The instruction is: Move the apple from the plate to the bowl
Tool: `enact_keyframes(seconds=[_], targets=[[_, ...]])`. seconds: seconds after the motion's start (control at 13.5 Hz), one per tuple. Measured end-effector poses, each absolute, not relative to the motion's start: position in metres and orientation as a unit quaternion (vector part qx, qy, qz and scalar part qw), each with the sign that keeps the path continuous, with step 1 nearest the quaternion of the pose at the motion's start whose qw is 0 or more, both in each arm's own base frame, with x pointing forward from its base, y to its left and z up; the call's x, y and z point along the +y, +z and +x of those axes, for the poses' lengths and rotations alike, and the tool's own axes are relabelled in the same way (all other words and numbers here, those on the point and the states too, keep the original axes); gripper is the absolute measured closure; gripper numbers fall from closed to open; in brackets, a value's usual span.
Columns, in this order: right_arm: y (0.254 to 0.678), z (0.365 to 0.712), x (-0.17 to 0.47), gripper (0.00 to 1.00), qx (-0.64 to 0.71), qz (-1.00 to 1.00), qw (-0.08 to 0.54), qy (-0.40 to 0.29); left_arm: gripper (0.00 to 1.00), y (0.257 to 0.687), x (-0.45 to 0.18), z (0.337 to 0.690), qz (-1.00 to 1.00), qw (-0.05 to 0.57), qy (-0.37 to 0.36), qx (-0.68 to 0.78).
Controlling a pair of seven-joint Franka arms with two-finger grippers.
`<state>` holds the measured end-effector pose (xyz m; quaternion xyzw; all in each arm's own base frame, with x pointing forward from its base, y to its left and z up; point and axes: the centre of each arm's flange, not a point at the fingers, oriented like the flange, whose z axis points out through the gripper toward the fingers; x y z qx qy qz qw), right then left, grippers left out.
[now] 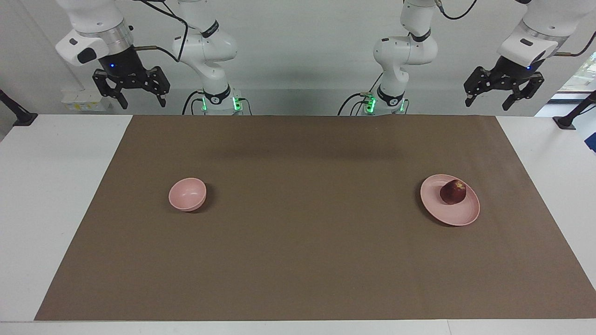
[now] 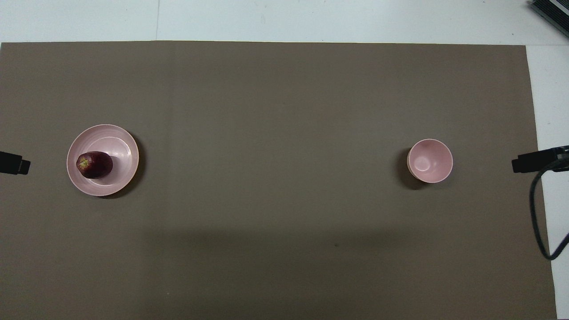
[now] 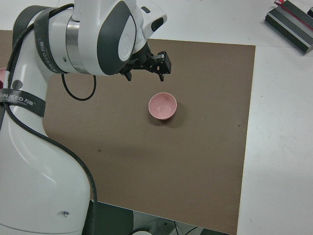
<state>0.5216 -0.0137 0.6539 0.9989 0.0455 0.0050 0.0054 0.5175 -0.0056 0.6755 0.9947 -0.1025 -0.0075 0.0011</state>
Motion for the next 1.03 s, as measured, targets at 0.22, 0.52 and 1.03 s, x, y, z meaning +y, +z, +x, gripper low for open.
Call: enact_keyframes(seconds=[0.22,0.52,1.03], targets=[[0.641,0.53,0.01,0.0,0.063,0.998,0.001,0.014,0.0,0.665,-0.005,0.516,0.995,0.002,-0.007,-0.103],[0.619,0.543,0.029,0.0,0.07,0.997,-0.008,0.021,0.0,0.623,-0.006,0.515,0.995,0.002,0.004,-0.104],[0.534,0.568,0.08,0.0,0.022,0.998,-0.058,0.003,0.0,0.51,0.003,0.521,0.995,0.002,0.013,-0.095]])
